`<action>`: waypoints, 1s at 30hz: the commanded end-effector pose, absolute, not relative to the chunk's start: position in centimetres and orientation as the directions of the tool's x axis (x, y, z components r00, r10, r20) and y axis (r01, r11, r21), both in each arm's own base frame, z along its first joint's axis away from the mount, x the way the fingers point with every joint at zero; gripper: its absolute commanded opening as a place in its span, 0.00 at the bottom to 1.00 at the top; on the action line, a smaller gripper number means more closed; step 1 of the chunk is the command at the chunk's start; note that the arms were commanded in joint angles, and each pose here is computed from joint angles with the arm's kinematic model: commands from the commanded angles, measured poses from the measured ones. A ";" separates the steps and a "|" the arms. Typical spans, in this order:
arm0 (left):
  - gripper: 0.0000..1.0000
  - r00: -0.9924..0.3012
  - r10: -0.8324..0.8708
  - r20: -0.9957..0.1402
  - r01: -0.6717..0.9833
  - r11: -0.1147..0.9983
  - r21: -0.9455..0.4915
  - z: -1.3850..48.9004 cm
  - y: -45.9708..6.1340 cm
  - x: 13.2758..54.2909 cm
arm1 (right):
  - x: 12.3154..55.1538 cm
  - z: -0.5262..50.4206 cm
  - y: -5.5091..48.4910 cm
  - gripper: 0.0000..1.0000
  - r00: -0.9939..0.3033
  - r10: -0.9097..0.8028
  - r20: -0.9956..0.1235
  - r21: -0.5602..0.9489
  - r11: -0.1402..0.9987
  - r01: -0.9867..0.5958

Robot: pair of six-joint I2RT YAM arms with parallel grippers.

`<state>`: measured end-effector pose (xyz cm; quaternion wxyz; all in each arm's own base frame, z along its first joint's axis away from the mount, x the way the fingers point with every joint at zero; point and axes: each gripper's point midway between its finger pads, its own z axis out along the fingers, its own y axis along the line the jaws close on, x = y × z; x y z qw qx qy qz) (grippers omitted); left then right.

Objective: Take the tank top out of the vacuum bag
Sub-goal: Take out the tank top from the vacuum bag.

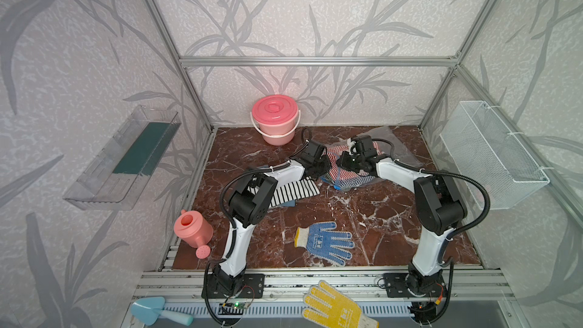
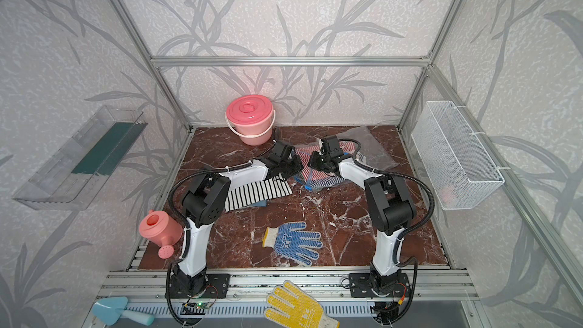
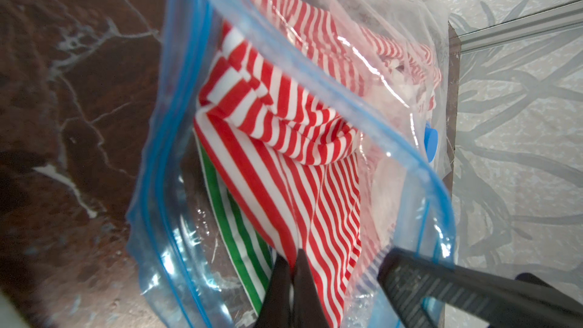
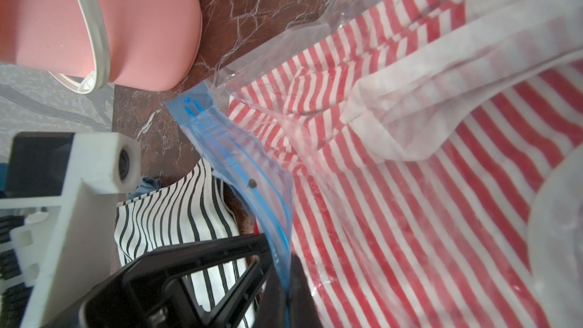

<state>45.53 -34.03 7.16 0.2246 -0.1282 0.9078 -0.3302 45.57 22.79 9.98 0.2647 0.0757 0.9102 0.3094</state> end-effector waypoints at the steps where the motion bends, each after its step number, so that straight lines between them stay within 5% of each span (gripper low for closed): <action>1: 0.00 -0.851 -0.392 -0.348 -0.055 0.727 -0.684 9.9 -34.3 45.9 | 46.0 11.3 23.1 0.00 -0.838 0.294 -0.460 0.606 0.794 -0.054; 12: 0.05 -0.883 -0.363 -0.297 -0.050 0.703 -0.710 9.4 -36.9 44.6 | 45.9 11.4 23.5 0.00 -0.842 0.293 -0.453 0.623 0.780 -0.063; 22: 0.25 -0.882 -0.344 -0.321 -0.035 0.729 -0.684 10.1 -36.7 44.0 | 45.8 11.3 23.3 0.00 -0.839 0.301 -0.453 0.623 0.780 -0.057; 30: 0.28 -0.880 -0.347 -0.324 -0.041 0.735 -0.677 10.2 -36.3 43.9 | 45.9 11.3 23.2 0.00 -0.838 0.306 -0.452 0.626 0.778 -0.053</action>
